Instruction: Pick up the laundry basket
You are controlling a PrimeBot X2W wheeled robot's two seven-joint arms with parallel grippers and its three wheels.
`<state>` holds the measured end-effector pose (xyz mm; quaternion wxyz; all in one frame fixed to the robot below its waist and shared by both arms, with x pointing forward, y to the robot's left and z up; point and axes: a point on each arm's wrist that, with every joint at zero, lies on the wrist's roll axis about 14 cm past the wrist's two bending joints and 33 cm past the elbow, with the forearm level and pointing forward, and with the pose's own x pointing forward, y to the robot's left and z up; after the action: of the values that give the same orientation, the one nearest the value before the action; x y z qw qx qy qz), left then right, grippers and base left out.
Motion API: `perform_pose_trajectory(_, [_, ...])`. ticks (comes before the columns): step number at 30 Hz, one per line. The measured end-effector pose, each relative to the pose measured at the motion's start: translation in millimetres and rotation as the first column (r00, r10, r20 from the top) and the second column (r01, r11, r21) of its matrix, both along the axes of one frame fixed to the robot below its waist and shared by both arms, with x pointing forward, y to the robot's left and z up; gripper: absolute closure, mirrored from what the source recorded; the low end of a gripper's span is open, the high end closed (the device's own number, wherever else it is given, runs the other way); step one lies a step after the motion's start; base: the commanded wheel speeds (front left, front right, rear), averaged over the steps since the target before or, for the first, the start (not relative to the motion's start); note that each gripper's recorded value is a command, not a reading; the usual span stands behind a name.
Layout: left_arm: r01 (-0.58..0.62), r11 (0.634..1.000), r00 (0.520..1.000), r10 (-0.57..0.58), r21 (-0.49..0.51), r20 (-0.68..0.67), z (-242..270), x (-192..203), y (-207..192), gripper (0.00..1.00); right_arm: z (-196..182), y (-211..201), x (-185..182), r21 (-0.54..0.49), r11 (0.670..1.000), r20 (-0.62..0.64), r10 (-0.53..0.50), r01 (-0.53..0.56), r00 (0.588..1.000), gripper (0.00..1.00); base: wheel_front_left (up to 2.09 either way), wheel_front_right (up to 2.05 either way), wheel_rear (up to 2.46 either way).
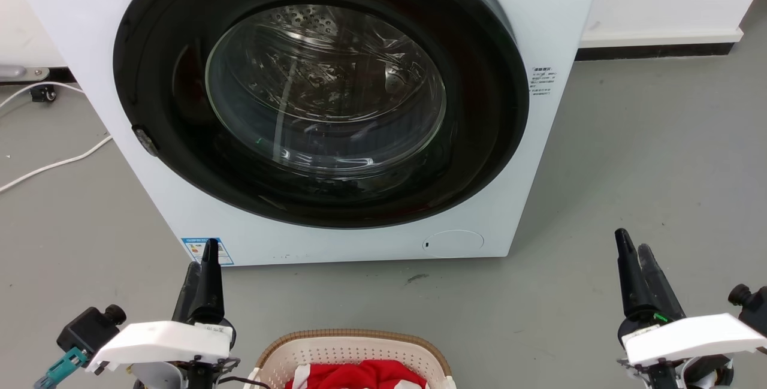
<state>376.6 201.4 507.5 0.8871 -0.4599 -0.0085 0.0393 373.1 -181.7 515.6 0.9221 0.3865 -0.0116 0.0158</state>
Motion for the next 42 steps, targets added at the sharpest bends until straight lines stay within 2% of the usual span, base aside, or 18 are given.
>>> perform_pose_trajectory(8, [0.003, 0.993, 1.000, -0.005, 0.120, 0.020, 7, -1, -3, 0.00, 7, 5, -1, -0.118, 0.993, 0.033, 0.010, -0.006, 0.999, 0.00, 0.00, 0.00, 0.00])
perform_pose_trajectory(20, [-0.008, 0.964, 0.998, -0.007, 0.266, 0.055, 15, -3, -4, 0.00, 14, 11, -5, -0.274, 0.962, 0.073, 0.025, -0.004, 0.997, 0.00, 0.00, 0.00, 0.00])
perform_pose_trajectory(42, [-0.023, 0.878, 0.997, -0.014, 0.479, 0.073, 16, -7, -6, 0.00, 18, 19, -9, -0.506, 0.863, 0.113, 0.058, 0.007, 0.992, 0.00, 0.00, 0.00, 0.00])
